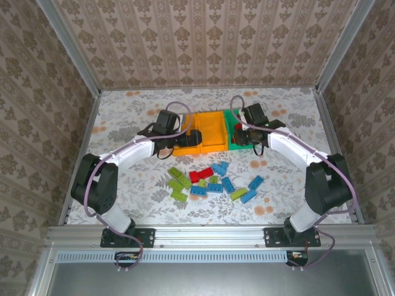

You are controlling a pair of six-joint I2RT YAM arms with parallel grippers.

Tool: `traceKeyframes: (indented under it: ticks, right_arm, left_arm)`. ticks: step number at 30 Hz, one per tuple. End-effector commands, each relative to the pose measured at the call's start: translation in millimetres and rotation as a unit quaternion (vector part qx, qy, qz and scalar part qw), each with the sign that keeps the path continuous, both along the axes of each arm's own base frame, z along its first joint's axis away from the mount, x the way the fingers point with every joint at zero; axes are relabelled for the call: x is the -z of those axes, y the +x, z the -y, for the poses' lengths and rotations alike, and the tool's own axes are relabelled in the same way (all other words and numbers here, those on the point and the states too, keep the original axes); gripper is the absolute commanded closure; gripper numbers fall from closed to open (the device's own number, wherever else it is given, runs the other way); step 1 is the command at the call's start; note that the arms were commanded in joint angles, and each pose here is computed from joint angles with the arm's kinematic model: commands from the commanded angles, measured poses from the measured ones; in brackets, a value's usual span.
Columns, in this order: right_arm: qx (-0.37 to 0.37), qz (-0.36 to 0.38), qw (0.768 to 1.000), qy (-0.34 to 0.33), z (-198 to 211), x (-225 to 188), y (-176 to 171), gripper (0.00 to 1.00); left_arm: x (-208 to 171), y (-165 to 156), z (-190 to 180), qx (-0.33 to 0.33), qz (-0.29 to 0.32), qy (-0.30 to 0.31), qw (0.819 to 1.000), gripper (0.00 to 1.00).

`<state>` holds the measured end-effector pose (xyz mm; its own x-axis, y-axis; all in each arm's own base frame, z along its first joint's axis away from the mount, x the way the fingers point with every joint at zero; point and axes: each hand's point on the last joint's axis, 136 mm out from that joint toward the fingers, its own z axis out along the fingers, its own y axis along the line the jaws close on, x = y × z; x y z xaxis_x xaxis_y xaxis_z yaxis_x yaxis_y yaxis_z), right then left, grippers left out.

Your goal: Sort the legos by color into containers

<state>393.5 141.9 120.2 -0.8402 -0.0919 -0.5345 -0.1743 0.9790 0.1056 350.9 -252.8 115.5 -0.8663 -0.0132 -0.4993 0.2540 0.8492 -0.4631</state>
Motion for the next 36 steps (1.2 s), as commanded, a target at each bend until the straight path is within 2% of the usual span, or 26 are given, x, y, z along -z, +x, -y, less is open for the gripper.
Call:
traceKeyframes:
  ticks: [1, 8, 14, 17, 26, 33, 36]
  right_arm:
    - [0.074, -0.013, 0.997, -0.005, 11, 9, 18, 0.75]
    - [0.120, -0.018, 0.992, -0.031, 20, 18, 43, 0.72]
    - [0.138, -0.017, 0.990, -0.014, 21, 19, 54, 0.67]
    - [0.146, -0.022, 0.989, -0.009, 22, 21, 55, 0.66]
    - [0.154, -0.020, 0.988, -0.011, 25, 23, 55, 0.48]
    - [0.152, -0.001, 0.988, -0.004, 26, 14, 52, 0.31]
    - [0.157, 0.011, 0.988, -0.005, 29, 7, 50, 0.25]
  left_arm:
    - [18, -24, -34, -0.033, -0.044, 0.069, 0.996, 0.00]
    - [37, -64, -67, -0.096, -0.116, 0.095, 0.984, 0.00]
    - [42, -83, -78, -0.082, -0.123, 0.113, 0.983, 0.00]
    - [47, -94, -83, -0.084, -0.149, 0.124, 0.977, 0.00]
    - [56, -115, -66, -0.128, -0.250, 0.063, 0.958, 0.00]
    - [64, -111, -55, -0.143, -0.276, 0.036, 0.950, 0.00]
    - [68, -111, -53, -0.144, -0.283, 0.034, 0.947, 0.04]
